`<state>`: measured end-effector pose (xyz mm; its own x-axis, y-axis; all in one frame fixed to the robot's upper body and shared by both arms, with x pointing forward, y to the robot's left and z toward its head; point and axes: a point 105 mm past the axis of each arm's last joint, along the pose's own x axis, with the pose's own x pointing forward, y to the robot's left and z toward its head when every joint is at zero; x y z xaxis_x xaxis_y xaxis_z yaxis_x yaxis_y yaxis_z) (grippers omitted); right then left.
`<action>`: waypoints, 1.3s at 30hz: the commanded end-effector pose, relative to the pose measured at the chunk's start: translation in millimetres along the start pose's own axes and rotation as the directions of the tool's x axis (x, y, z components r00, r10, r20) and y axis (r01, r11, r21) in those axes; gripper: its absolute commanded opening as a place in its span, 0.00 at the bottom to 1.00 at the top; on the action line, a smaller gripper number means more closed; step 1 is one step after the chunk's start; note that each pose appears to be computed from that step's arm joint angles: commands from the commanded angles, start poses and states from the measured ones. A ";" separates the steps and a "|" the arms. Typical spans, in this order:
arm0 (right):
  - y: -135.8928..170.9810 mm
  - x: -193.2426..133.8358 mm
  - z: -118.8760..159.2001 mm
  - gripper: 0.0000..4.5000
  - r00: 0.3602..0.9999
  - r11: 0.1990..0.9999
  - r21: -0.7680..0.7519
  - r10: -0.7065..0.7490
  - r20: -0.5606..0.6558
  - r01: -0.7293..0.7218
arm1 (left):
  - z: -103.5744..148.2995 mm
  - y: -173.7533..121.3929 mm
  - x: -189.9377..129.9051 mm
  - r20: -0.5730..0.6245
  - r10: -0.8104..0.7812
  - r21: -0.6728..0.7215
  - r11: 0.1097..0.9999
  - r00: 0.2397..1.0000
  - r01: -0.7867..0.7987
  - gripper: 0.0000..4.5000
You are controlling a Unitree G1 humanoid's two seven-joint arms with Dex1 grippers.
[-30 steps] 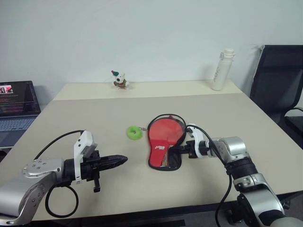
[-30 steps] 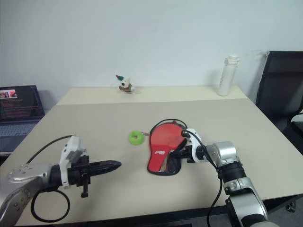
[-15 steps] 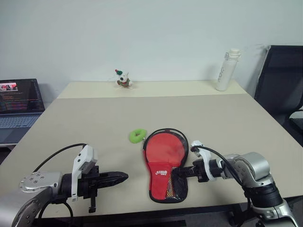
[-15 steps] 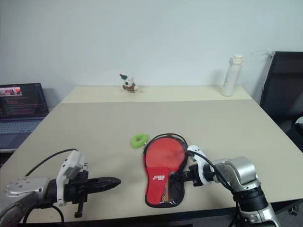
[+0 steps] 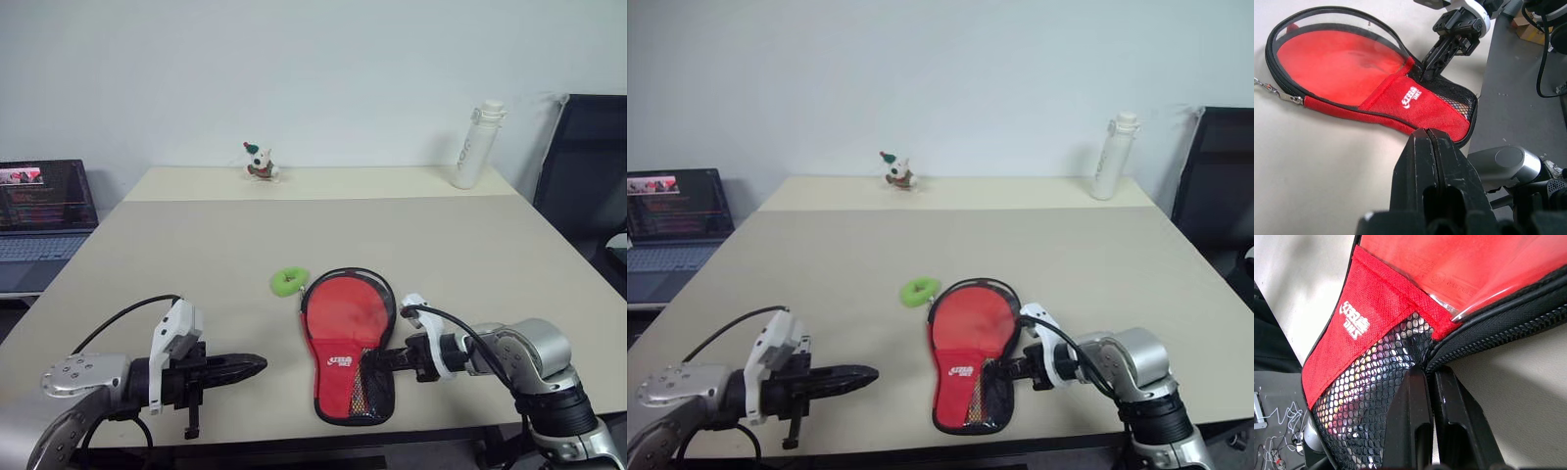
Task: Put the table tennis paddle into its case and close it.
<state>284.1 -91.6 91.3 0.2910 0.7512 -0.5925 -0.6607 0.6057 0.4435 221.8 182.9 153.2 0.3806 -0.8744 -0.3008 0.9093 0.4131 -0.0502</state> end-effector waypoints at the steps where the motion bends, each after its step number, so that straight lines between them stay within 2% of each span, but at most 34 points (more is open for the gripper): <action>1: 1.0 -7.2 -5.3 0.00 1.000 1.000 -0.002 -0.003 -0.020 0.003 | 3.1 -1.8 -0.2 0.009 -0.003 0.028 1.000 1.000 0.003 0.00; 8: 4.3 -5.6 -7.8 0.00 1.000 1.000 0.011 0.006 -0.020 -0.006 | 1.1 -1.1 1.7 0.013 -0.004 0.030 1.000 1.000 0.004 0.00; 13: -4.8 -1.3 -6.7 0.00 0.998 0.997 0.051 -0.060 -0.004 0.060 | 0.2 0.8 2.3 0.015 -0.001 0.035 0.999 1.000 0.000 0.00; 16: -12.4 -6.5 -5.1 0.16 0.994 0.993 0.049 -0.110 0.014 0.109 | 0.5 2.9 2.1 0.020 0.013 0.042 0.999 1.000 -0.014 0.00; 19: -23.4 -17.1 -8.9 0.38 0.984 0.983 0.035 -0.179 0.020 0.178 | 0.1 7.1 1.5 0.035 0.047 0.034 0.998 0.998 -0.048 0.00; 28: -16.9 -32.5 -13.3 0.99 0.982 0.982 0.073 -0.180 0.059 0.175 | -4.8 12.3 4.9 0.060 0.085 0.001 0.996 0.995 -0.085 0.00; 31: -17.2 -40.7 -8.6 0.99 0.980 0.983 0.022 -0.181 0.080 0.180 | -4.2 13.9 4.8 0.065 0.086 -0.004 0.996 0.994 -0.086 0.00; 34: -7.9 -47.9 9.0 0.99 0.979 0.982 -0.120 -0.127 0.157 0.147 | -3.6 18.0 4.4 0.069 0.097 -0.006 0.995 0.993 -0.097 0.00; 37: 0.8 -49.6 42.9 0.99 0.950 0.952 -0.258 -0.080 0.301 0.162 | -1.5 29.0 2.6 0.071 0.141 -0.014 0.990 0.987 -0.140 0.00; 39: 5.0 -49.1 59.2 0.99 0.928 0.939 -0.298 -0.051 0.370 0.170 | -1.0 33.7 1.9 0.069 0.158 -0.025 0.987 0.985 -0.157 0.00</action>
<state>300.9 -118.4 140.8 0.5373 0.7346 -0.4144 -0.7392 0.6467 0.1880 250.2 193.7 146.9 0.5150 -0.8212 -0.2458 0.8416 0.5389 -0.0371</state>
